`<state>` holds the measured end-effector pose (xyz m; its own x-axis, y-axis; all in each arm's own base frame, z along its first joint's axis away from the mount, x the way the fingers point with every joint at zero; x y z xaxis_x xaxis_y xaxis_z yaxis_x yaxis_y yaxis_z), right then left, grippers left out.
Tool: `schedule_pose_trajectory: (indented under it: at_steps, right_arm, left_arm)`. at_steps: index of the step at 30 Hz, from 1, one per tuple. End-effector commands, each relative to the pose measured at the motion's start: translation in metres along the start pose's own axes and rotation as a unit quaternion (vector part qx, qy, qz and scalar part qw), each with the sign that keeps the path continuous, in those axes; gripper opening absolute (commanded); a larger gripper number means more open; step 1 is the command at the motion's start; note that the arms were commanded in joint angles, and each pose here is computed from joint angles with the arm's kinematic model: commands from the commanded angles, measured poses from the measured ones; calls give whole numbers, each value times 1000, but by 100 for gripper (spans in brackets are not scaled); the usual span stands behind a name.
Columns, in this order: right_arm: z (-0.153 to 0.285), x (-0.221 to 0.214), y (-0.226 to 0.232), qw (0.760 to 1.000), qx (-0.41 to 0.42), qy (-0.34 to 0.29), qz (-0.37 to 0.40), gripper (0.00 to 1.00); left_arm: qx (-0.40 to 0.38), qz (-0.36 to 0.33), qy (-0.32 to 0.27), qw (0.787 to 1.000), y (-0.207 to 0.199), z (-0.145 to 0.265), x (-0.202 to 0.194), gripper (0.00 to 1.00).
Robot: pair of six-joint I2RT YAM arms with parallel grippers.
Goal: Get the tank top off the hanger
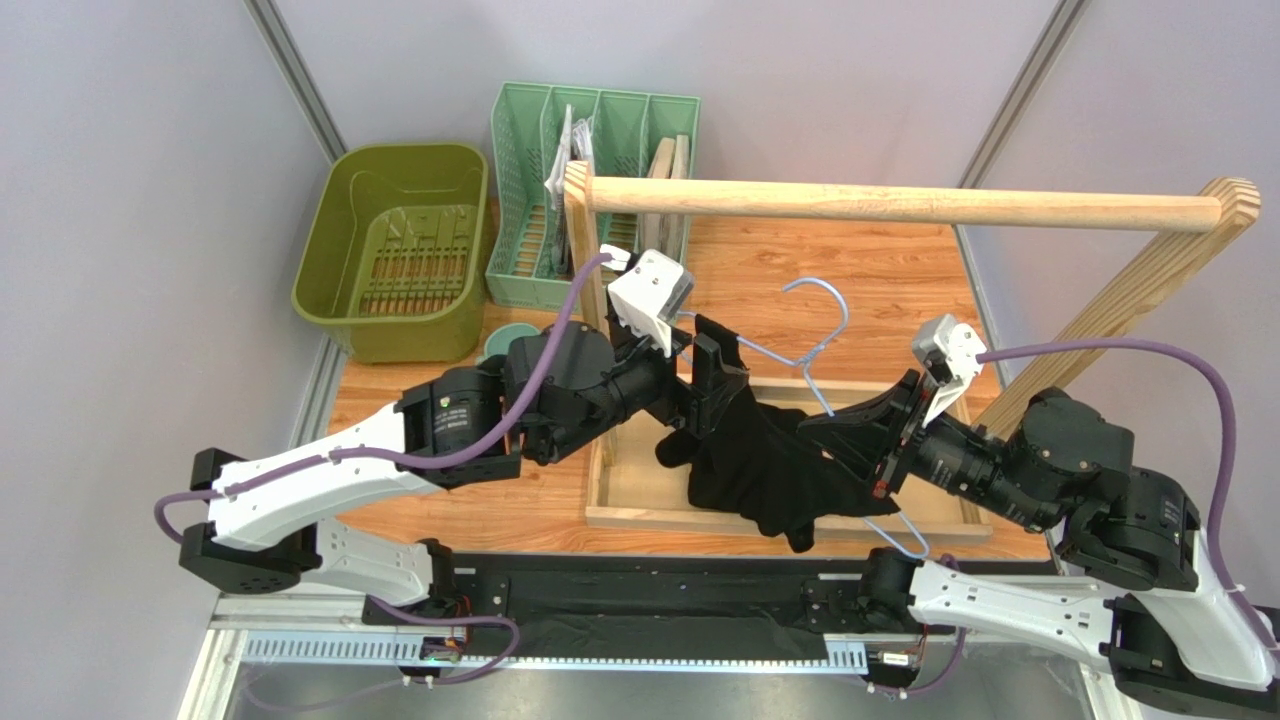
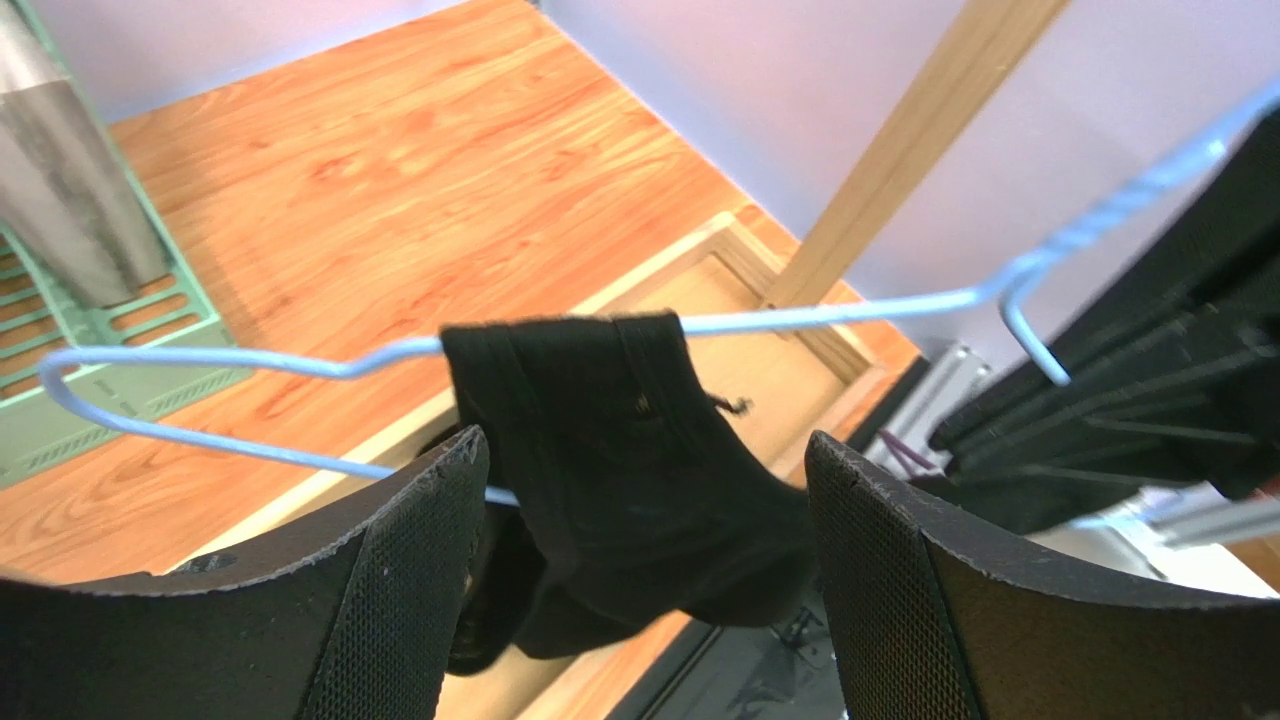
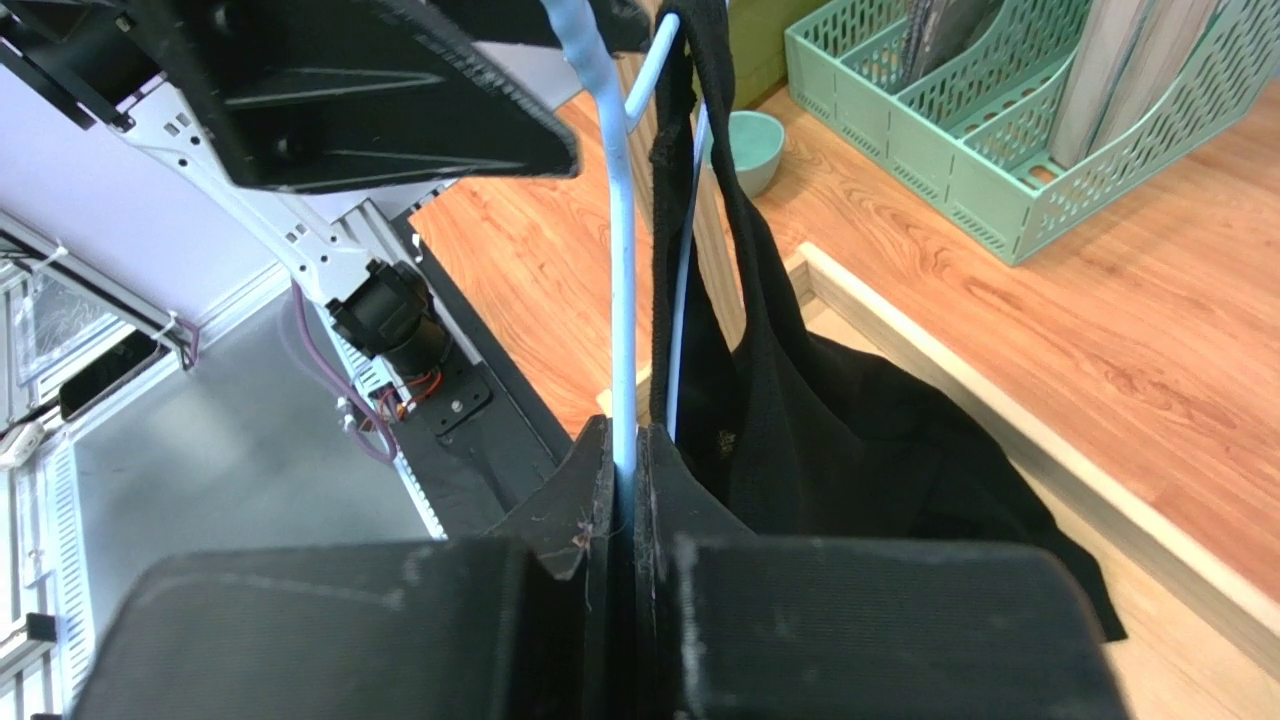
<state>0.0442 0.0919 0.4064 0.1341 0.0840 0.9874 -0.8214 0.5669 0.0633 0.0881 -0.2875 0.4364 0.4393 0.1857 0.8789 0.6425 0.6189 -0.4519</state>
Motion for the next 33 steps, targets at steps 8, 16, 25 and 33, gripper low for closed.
schedule_pose_trajectory:
  at_steps: [8, 16, 25, 33]
  right_arm:
    - [8, -1, 4, 999, 22, -32, -25, 0]
    - [12, -4, 4, 999, 27, -32, -28, 0]
    - [20, -14, 0, 999, 18, -21, -25, 0]
    - [48, -39, -6, 1000, 27, -1, -13, 0]
  left_arm:
    - [61, 19, -46, 997, -2, -12, 12, 77]
    - [68, 22, -30, 997, -5, -21, 5, 71]
    - [76, 17, -24, 997, -2, -19, 4, 32]
    - [109, 15, -17, 994, 8, -8, 5, 11]
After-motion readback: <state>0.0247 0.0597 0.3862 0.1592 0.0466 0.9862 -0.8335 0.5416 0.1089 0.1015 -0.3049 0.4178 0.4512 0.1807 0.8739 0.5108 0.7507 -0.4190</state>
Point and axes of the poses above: each gripper's point midway between its finger pads, its own z axis back along the fingers, its own y axis along the line the jaws close on, x = y × z, the point moved 9 cm from there along z, back along the fingers, and after that the axes turned 12 degrees about z, right-handed, at the moved point
